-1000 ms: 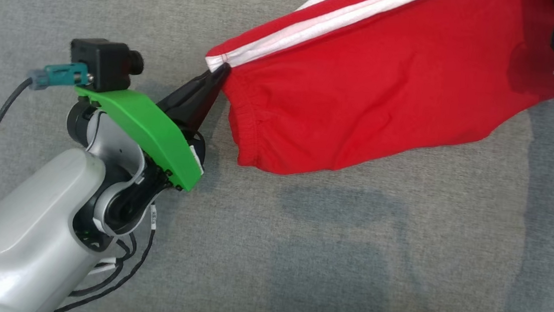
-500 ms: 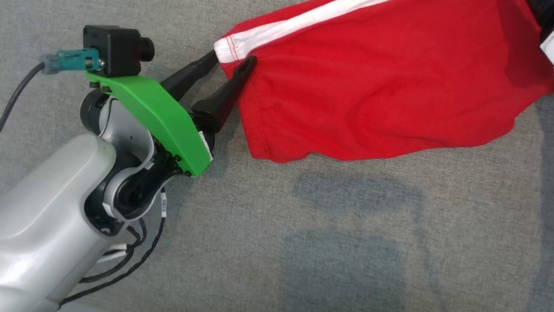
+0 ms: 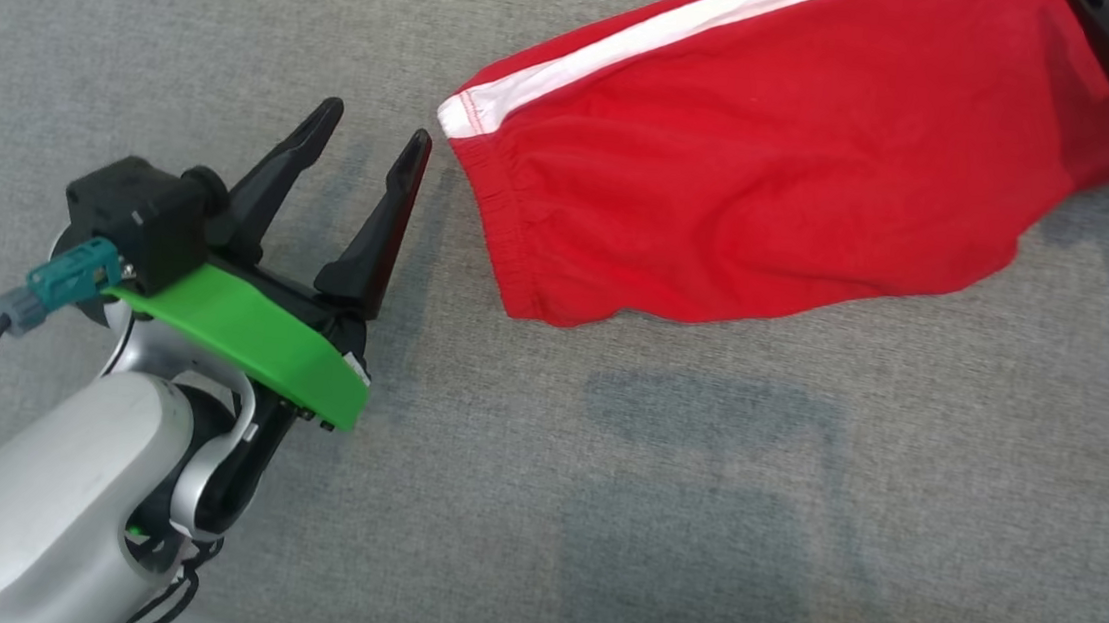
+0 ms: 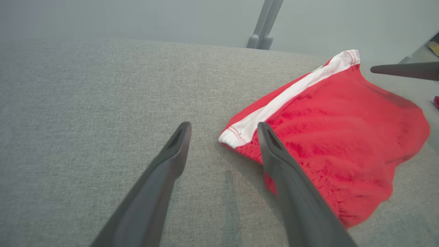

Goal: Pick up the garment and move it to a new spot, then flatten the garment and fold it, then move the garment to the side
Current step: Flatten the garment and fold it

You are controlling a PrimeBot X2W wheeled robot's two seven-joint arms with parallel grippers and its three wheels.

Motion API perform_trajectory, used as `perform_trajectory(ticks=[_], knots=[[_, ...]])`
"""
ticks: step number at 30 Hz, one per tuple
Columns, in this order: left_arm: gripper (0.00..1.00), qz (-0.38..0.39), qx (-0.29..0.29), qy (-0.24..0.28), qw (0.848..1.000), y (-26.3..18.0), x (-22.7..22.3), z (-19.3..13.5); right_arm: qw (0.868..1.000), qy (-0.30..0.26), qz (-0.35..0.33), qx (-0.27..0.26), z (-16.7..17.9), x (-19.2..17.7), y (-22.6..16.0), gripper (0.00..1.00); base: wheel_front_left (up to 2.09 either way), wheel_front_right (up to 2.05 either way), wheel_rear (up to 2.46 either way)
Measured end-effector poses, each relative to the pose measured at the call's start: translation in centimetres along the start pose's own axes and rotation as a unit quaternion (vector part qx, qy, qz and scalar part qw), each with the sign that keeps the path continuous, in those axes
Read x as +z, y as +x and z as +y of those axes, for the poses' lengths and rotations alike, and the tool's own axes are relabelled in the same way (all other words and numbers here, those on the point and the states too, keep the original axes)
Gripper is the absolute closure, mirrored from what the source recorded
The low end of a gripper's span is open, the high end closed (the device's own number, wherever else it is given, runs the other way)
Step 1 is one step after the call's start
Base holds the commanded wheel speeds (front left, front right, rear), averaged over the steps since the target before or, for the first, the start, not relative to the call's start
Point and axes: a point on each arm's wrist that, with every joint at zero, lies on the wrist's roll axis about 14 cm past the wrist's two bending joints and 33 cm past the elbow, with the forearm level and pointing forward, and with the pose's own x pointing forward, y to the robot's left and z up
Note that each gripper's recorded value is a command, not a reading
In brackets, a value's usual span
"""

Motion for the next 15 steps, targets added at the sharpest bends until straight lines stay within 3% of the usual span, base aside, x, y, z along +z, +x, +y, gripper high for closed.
perform_trajectory(ticks=[10, 14, 15], knots=[[0.0, -0.021, 0.062, -0.019, 0.998, -2.3, -1.2, 2.9, 0.997, -0.016, 0.078, -0.024, -0.6, -4.6, 2.8, 0.0, 0.0, 0.0, 0.0], [0.0, -0.035, 0.079, -0.013, 0.996, -3.5, -1.1, 3.5, 0.995, 0.04, 0.092, -0.002, 0.3, -5.2, 2.5, 0.0, 0.0, 0.0, 0.0], [0.0, -0.036, 0.083, -0.005, 0.996, -3.9, -1.2, 3.7, 0.994, 0.059, 0.095, 0.011, 0.9, -5.4, 2.3, 0.73, 0.0, 0.0, 0.0]])
